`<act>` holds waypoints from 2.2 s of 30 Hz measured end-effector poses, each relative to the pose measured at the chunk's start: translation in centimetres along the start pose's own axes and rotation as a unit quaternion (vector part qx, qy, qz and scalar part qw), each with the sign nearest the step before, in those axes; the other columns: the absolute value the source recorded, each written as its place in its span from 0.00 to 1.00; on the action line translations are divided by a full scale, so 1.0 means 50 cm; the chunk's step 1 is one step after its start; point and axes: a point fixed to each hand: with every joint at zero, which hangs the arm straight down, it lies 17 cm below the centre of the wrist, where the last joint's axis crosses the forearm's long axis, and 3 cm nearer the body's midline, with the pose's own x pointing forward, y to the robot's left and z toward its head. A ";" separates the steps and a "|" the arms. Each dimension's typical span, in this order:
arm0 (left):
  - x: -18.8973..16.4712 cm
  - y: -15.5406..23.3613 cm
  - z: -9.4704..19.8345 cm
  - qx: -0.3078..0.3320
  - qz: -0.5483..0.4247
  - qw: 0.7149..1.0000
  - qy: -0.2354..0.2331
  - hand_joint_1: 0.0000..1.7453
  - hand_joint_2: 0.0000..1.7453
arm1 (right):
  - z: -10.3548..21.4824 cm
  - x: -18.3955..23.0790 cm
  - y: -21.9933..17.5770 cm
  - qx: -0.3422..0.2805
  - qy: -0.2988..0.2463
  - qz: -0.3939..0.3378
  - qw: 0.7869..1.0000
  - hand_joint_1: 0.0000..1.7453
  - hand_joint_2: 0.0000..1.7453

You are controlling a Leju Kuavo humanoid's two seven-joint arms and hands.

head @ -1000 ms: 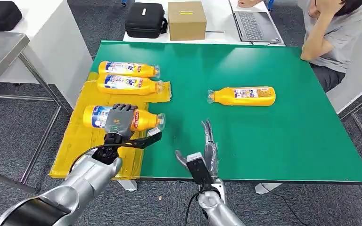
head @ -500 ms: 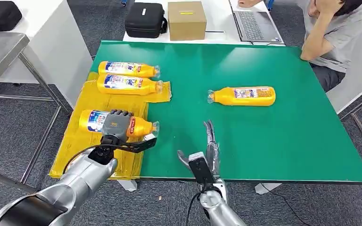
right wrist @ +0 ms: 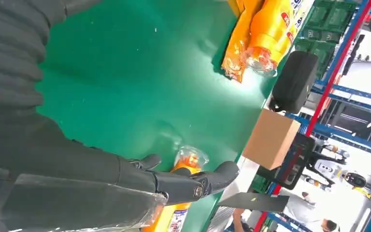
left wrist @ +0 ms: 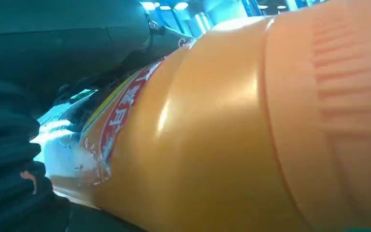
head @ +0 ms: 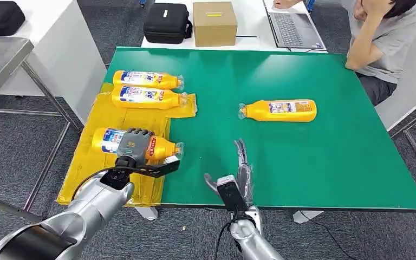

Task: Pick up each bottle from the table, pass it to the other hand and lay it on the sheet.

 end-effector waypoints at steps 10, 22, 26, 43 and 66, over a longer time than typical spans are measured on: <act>0.010 -0.008 0.002 -0.008 0.022 1.000 -0.015 1.00 1.00 | 0.002 -0.003 0.000 0.001 0.002 0.001 1.000 0.00 1.00; 0.022 -0.027 0.006 -0.035 0.027 0.998 -0.036 1.00 1.00 | 0.005 -0.009 0.000 0.000 0.007 0.000 1.000 0.00 1.00; 0.021 -0.027 0.005 -0.035 0.028 0.998 -0.036 1.00 1.00 | 0.005 -0.011 0.000 0.001 0.008 0.000 1.000 0.00 1.00; 0.042 -0.028 0.007 -0.046 0.117 0.990 -0.061 1.00 1.00 | -0.001 -0.016 -0.003 -0.001 0.011 0.002 1.000 0.00 1.00; 0.047 -0.015 0.008 -0.019 0.133 0.990 -0.048 0.00 1.00 | -0.007 -0.018 -0.010 -0.007 0.010 0.012 1.000 0.00 1.00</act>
